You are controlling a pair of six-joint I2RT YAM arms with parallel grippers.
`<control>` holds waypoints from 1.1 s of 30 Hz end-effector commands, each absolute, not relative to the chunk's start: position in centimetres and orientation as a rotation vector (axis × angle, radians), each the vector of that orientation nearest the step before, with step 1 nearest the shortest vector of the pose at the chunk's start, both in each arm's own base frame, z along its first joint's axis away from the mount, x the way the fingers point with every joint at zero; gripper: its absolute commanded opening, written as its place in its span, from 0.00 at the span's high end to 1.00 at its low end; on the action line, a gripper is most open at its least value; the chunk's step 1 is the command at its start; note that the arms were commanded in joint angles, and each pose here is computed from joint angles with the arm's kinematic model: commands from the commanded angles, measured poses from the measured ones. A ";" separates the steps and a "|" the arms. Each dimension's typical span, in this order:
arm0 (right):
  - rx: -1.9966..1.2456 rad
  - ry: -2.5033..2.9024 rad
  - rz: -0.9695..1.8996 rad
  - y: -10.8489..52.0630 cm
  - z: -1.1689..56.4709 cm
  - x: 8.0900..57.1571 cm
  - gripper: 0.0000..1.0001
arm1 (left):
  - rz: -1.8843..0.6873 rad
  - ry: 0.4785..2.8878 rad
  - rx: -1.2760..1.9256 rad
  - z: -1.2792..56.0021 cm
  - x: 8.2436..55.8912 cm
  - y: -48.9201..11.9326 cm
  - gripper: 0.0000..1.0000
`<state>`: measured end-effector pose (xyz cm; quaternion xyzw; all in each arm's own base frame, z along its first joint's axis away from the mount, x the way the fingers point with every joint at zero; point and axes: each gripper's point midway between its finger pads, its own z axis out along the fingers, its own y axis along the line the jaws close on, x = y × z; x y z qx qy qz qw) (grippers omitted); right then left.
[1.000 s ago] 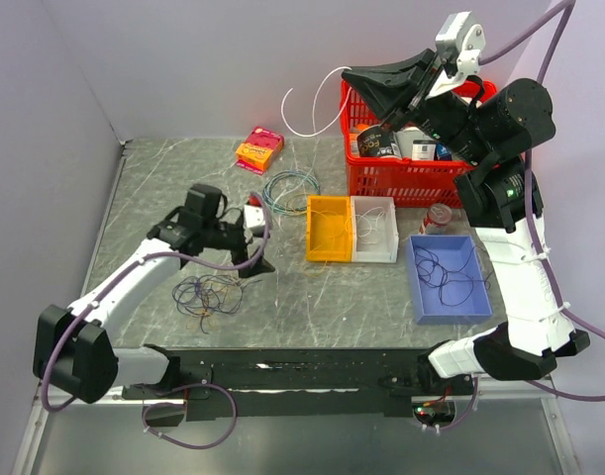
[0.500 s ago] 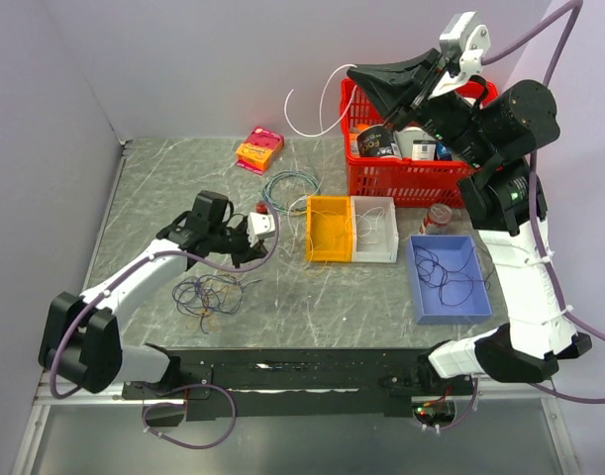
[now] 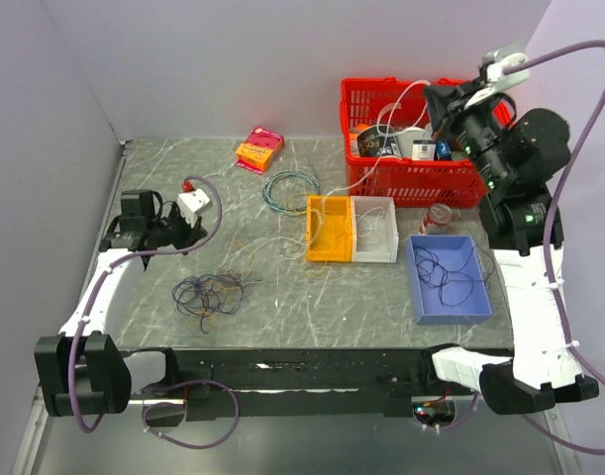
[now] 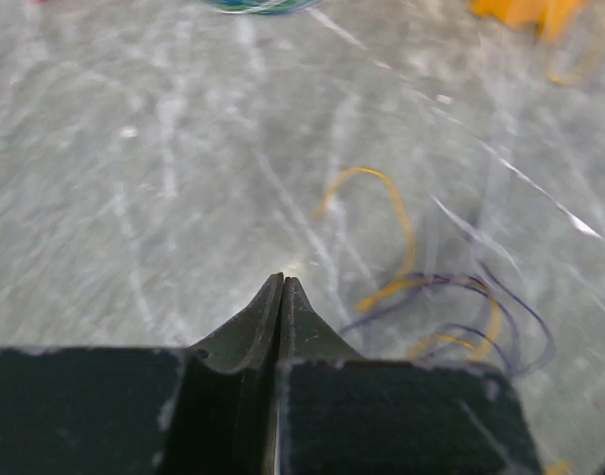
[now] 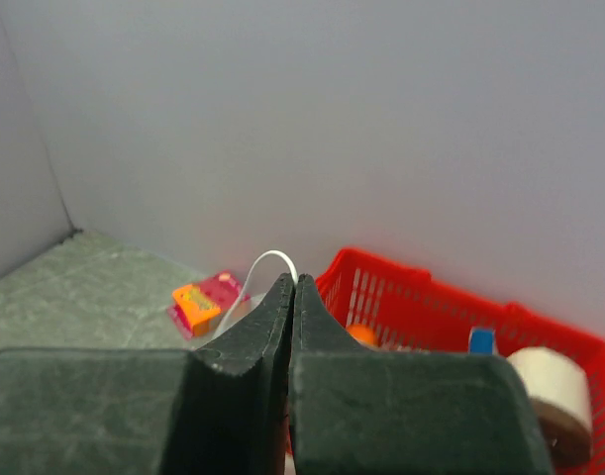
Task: Untangle the cables
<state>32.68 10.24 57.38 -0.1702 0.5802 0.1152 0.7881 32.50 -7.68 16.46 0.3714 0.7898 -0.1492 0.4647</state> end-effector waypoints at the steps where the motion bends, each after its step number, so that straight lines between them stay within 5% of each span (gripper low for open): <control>1: -0.344 1.160 0.324 10.6 59.3 30.7 1.00 | -0.595 1.783 1.102 18.3 29.0 -11.5 0.85; 2: -0.350 1.164 0.340 10.8 59.3 30.7 1.00 | -0.619 1.762 1.098 18.8 29.1 -12.5 0.71; 3: -0.349 1.167 0.351 11.0 59.3 30.8 1.00 | -0.623 1.759 1.091 19.0 29.4 -13.2 0.44; 4: -0.353 1.161 0.355 11.1 59.6 30.7 1.00 | -0.624 1.751 1.114 18.9 29.4 -14.5 0.35; 6: -0.352 1.162 0.362 11.1 59.7 30.7 1.00 | -0.650 1.737 1.124 18.8 29.9 -16.2 0.22; 10: -0.360 1.158 0.373 11.3 60.0 30.4 1.00 | -0.680 1.741 1.220 17.2 30.0 -20.7 0.14; 22: -0.392 1.134 0.396 11.7 60.8 29.2 1.00 | -0.530 1.724 1.412 13.0 33.9 -25.0 0.12; 33: -0.412 1.125 0.408 12.1 60.8 29.0 1.00 | -0.495 1.825 1.441 10.1 35.6 -24.8 0.49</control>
